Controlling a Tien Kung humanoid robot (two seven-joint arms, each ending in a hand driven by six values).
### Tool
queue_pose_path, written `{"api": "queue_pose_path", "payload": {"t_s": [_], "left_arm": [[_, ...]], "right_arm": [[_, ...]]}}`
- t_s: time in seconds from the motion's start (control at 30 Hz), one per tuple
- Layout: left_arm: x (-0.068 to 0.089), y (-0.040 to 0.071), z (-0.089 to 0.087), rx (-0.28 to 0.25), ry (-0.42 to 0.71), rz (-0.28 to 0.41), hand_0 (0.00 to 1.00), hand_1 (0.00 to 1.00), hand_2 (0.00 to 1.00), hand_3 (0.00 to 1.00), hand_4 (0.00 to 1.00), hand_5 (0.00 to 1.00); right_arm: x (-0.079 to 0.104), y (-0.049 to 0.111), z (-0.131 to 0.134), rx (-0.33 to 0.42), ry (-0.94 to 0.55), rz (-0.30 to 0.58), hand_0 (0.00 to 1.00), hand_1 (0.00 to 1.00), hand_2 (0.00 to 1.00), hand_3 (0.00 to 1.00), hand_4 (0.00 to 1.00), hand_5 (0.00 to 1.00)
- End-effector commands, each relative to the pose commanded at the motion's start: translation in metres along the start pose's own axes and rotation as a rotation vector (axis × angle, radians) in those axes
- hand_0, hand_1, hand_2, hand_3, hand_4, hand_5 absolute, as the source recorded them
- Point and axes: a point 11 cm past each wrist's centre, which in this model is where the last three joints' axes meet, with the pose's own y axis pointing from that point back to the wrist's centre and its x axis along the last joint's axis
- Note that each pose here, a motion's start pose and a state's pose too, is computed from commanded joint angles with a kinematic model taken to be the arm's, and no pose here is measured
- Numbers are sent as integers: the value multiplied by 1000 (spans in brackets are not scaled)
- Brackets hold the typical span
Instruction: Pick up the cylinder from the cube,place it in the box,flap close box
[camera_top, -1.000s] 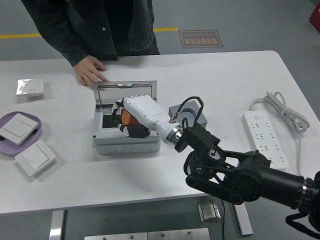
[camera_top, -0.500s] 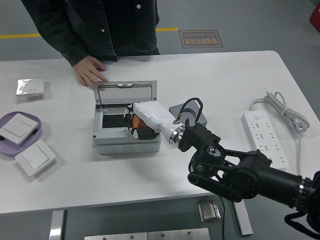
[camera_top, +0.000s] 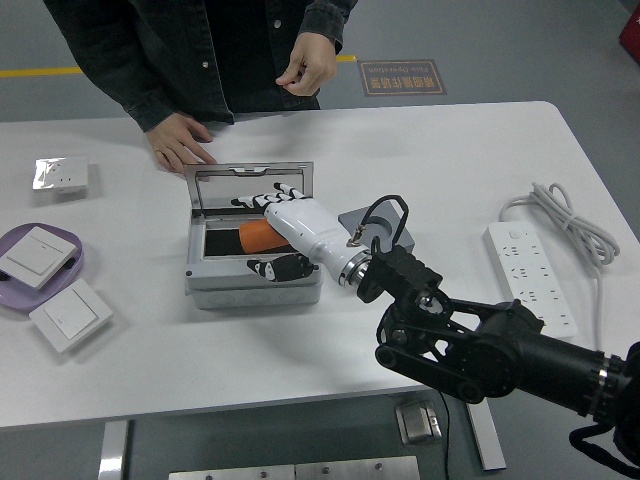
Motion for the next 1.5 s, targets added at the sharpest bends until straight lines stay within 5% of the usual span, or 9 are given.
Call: {"api": "queue_pose_path", "payload": {"t_s": [0.77, 1.17, 1.5], "left_arm": [[1, 0, -1, 0, 2, 3, 616, 584, 513, 616, 672, 226], [0, 0, -3, 6, 2, 1, 616, 583, 514, 615, 670, 226], [4, 0, 0, 2, 0, 7, 616, 584, 516, 616, 671, 225]], "right_arm": [[9, 3, -7, 32, -79, 53, 963, 862, 834, 841, 824, 222], [55, 9, -24, 112, -316, 137, 931, 839, 828, 841, 825, 237], [85, -9, 17, -8, -394, 133, 879, 794, 801, 822, 817, 260]]}}
